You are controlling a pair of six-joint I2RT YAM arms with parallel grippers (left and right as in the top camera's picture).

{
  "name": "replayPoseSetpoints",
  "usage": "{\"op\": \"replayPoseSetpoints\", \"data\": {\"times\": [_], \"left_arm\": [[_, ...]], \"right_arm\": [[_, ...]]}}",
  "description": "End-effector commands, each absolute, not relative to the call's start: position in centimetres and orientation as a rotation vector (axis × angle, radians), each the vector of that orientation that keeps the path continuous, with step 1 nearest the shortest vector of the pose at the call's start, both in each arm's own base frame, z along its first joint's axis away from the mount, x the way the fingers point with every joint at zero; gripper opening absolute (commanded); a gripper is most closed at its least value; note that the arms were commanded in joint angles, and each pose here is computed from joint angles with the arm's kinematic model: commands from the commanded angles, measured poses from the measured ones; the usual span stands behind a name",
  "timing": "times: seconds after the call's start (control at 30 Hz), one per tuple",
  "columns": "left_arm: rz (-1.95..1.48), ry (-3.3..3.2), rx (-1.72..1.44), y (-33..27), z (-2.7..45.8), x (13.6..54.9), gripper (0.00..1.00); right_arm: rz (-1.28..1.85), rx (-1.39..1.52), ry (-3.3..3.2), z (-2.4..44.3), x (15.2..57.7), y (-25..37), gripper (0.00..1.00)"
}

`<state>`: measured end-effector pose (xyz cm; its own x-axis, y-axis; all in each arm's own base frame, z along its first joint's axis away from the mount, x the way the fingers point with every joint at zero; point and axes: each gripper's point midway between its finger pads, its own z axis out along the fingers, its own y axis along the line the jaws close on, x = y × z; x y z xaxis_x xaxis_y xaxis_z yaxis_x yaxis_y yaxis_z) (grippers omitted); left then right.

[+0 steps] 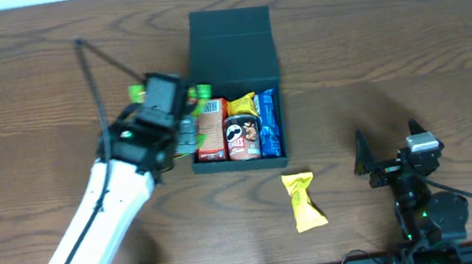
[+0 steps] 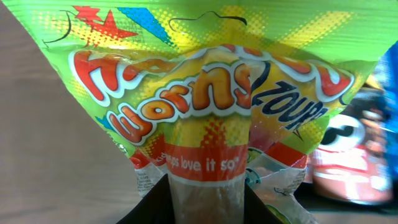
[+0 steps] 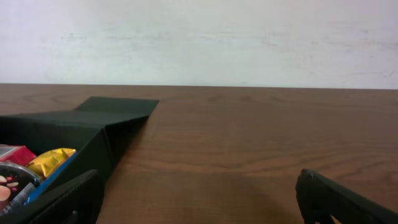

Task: Pack container
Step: 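Carry the gummy bag over the black box and lower it in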

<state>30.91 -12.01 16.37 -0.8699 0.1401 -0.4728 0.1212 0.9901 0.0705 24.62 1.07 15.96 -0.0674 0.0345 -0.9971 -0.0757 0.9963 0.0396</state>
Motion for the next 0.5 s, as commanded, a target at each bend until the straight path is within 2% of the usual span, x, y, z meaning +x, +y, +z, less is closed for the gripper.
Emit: {"op": "replayPoseSetpoints", "data": {"times": [0.0, 0.23, 0.47], "left_arm": [[0.062, 2.620, 0.315, -14.8, 16.3, 31.7, 0.27], [-0.037, 2.666, 0.325, -19.0, 12.7, 32.9, 0.26], [-0.159, 2.690, 0.265, -21.2, 11.0, 33.5, 0.28]], "right_arm": [[0.069, -0.026, 1.640, 15.8, 24.6, 0.7, 0.99], [0.069, -0.026, 1.640, 15.8, 24.6, 0.7, 0.99], [0.069, -0.026, 1.640, 15.8, 24.6, 0.7, 0.99]]}}
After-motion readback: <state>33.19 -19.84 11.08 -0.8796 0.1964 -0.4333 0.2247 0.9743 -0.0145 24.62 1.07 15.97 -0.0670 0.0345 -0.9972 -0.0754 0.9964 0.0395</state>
